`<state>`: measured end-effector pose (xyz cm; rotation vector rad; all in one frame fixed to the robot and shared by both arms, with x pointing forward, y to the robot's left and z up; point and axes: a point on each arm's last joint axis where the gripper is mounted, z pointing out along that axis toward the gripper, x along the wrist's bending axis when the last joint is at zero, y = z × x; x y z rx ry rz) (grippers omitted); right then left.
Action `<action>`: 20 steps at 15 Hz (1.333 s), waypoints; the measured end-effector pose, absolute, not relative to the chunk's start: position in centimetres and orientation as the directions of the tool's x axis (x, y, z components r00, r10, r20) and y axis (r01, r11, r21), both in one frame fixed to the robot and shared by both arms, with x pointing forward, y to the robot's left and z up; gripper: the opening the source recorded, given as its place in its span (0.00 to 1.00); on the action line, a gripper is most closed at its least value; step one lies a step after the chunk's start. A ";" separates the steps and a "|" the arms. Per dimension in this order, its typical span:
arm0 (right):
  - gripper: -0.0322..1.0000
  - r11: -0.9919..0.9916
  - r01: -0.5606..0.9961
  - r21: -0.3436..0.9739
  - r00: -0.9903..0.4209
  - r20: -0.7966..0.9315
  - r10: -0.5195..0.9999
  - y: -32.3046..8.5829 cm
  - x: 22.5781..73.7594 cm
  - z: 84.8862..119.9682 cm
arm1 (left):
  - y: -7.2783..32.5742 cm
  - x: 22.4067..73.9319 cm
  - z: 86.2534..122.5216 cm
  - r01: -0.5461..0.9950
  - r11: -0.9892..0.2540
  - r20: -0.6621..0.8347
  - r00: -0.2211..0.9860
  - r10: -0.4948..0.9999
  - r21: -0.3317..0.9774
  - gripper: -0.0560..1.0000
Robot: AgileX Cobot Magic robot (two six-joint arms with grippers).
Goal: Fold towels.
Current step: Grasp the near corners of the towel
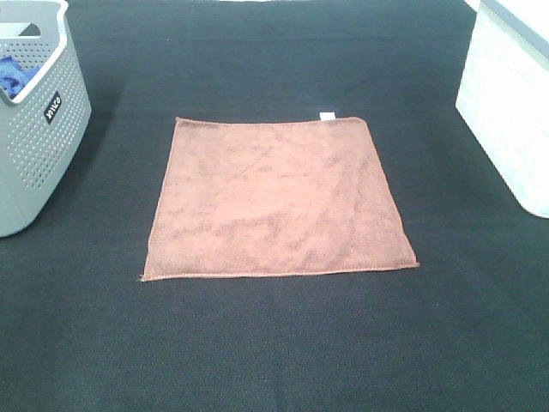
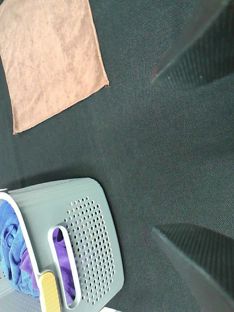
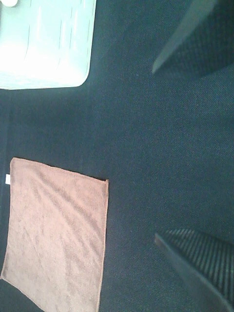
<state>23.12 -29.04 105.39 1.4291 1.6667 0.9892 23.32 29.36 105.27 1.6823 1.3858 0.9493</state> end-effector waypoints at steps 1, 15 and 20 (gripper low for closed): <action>0.79 0.092 0.441 0.893 -0.129 -0.038 0.991 -29.0 23.1 105.4 | 29.4 23.3 105.3 0.434 -0.137 0.083 0.140 0.987 0.890 0.74; 0.79 0.092 0.441 0.893 -0.129 -0.038 0.991 -29.0 23.1 105.4 | 29.4 23.3 105.3 0.434 -0.137 0.083 0.140 0.987 0.890 0.74; 0.79 0.092 0.441 0.893 -0.129 -0.038 0.991 -29.0 23.1 105.4 | 29.4 23.3 105.3 0.434 -0.137 0.083 0.140 0.987 0.890 0.74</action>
